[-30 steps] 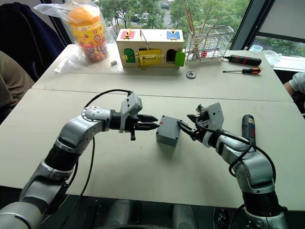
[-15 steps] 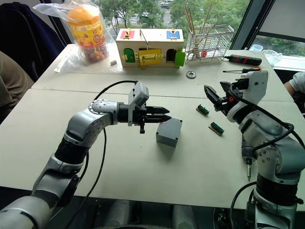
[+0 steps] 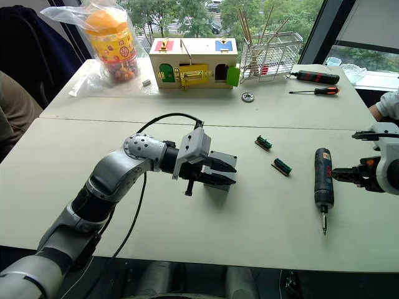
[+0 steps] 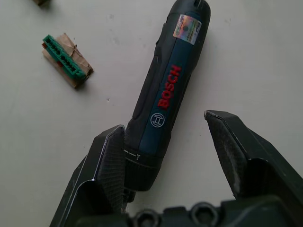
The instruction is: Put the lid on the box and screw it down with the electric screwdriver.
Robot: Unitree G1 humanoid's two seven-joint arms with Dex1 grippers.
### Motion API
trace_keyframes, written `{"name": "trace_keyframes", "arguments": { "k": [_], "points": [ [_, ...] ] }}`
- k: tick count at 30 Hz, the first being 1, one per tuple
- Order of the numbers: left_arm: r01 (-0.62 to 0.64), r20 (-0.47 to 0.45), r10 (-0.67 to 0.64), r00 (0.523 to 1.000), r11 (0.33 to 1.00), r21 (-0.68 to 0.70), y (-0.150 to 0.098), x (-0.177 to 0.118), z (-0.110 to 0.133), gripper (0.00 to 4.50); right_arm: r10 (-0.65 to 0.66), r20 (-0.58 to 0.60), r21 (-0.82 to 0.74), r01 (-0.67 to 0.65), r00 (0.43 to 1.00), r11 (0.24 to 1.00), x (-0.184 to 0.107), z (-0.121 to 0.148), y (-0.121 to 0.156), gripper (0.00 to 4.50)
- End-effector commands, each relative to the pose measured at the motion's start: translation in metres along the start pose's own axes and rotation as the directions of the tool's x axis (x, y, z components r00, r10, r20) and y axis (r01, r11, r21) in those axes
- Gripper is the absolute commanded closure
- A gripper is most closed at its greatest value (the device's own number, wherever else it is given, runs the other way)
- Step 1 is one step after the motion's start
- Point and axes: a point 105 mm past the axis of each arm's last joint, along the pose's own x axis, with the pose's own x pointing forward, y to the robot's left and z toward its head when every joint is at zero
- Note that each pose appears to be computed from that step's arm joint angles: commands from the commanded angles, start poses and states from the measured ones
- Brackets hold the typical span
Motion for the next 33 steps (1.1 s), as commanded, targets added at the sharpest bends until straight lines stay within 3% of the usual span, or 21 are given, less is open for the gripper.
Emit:
{"name": "trace_keyframes", "arguments": {
  "k": [1, 10, 16, 21, 33],
  "points": [
    [0.008, 0.003, -0.008, 1.0, 0.999, 0.048, -0.006, 0.008, 0.001, 3.3, 0.043, -0.055, 0.068, -0.039, 0.998, 0.997, 0.002, -0.011, -0.005, 1.69],
    [-0.022, 0.018, 0.022, 1.0, 1.0, 0.021, -0.01, 0.021, -0.007, 3.3, 0.099, -0.102, 0.162, -0.082, 0.99, 0.983, 0.029, -0.013, -0.007, 1.69],
    [-0.064, 0.041, 0.064, 0.997, 0.998, -0.007, -0.009, 0.027, -0.008, 3.3, 0.141, -0.17, 0.133, -0.119, 0.975, 0.984, 0.049, -0.015, 0.01, 1.69],
    [-0.096, 0.043, 0.097, 0.994, 0.995, -0.019, -0.007, 0.027, -0.011, 3.3, 0.15, -0.261, 0.073, -0.135, 0.954, 0.988, 0.061, -0.032, 0.019, 2.66],
    [-0.121, 0.036, 0.122, 0.992, 0.992, -0.032, -0.002, 0.023, -0.015, 3.3, 0.113, -0.292, 0.01, -0.115, 0.95, 0.993, 0.068, -0.046, 0.011, 2.66]
  ]
}}
